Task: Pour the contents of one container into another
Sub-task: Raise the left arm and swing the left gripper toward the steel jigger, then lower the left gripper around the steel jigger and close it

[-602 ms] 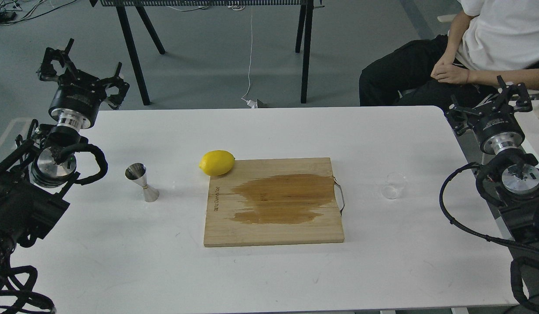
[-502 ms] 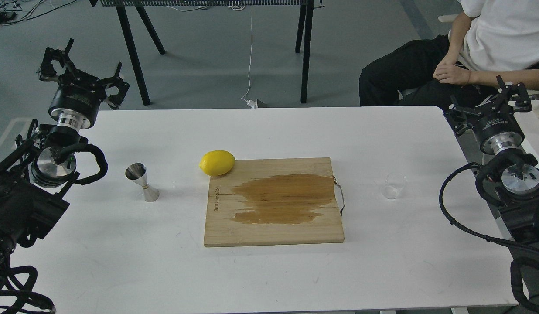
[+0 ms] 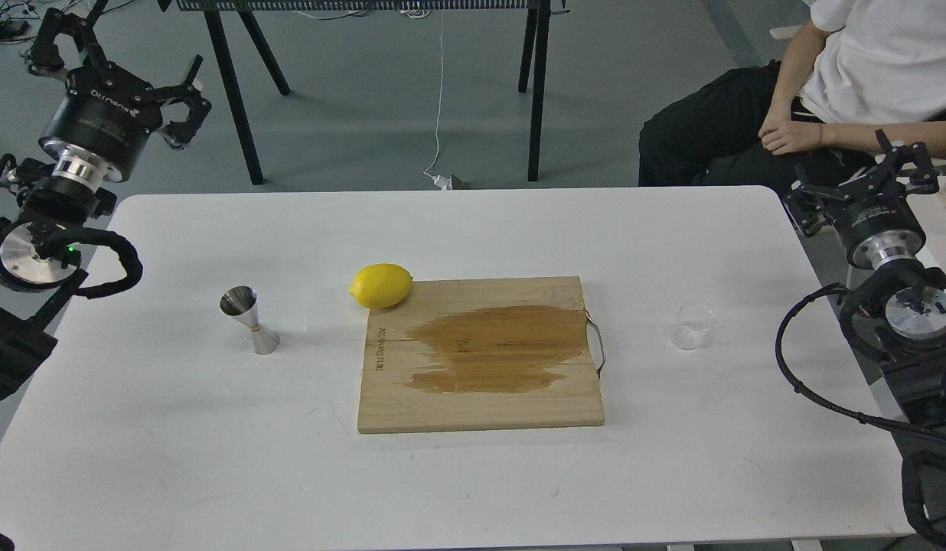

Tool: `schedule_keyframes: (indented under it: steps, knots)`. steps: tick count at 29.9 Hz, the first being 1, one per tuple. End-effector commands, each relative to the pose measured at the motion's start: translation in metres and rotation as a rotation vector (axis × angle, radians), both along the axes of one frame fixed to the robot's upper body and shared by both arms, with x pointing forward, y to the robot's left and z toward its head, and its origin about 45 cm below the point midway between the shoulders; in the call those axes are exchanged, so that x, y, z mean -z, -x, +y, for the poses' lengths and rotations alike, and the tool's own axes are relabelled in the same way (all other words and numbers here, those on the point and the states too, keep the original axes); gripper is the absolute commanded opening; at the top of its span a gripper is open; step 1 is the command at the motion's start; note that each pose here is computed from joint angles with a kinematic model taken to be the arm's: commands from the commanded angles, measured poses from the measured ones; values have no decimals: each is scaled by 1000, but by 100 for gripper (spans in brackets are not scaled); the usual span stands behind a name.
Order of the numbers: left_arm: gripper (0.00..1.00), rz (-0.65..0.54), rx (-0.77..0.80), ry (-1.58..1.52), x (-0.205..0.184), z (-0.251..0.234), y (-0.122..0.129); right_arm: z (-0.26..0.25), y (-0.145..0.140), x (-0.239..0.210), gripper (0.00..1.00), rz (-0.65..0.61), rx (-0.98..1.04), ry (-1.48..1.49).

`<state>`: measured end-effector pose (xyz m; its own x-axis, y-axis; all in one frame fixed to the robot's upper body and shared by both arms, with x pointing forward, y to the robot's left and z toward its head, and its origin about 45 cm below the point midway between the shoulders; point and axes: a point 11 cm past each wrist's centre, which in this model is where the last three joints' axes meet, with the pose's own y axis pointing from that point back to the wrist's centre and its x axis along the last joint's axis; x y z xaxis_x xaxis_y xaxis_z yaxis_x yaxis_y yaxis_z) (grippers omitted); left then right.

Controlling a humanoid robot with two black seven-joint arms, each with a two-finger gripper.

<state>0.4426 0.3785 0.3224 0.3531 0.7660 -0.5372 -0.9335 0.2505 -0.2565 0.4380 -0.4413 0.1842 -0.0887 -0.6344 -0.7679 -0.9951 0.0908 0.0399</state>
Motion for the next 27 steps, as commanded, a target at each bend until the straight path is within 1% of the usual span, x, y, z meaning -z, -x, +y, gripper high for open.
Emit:
schedule_keyframes:
  steps: [1,5,9,14,17,20,25,27]
  knots:
    - [99,-32,75,-132,-20,-21,12,-2,4,6,100,12,4,0]
    - [99,-105,156,-378,-30,-56,26,-2,6,8,100,18,4,0]
    - [97,-202,235,-657,-26,-77,45,-2,6,9,100,19,5,-2]
    - [95,-295,279,-985,3,-85,72,-3,7,9,100,20,5,1]
    - [95,-309,279,-1137,25,-81,91,-3,8,10,100,23,7,1]
    - [95,-325,271,-1274,48,-78,105,-4,11,15,100,31,9,-3]
    - [95,-374,400,-1528,89,-68,141,-3,10,15,100,30,9,-7]
    - [95,-397,427,-1628,106,-62,151,-3,10,15,100,29,11,-9]
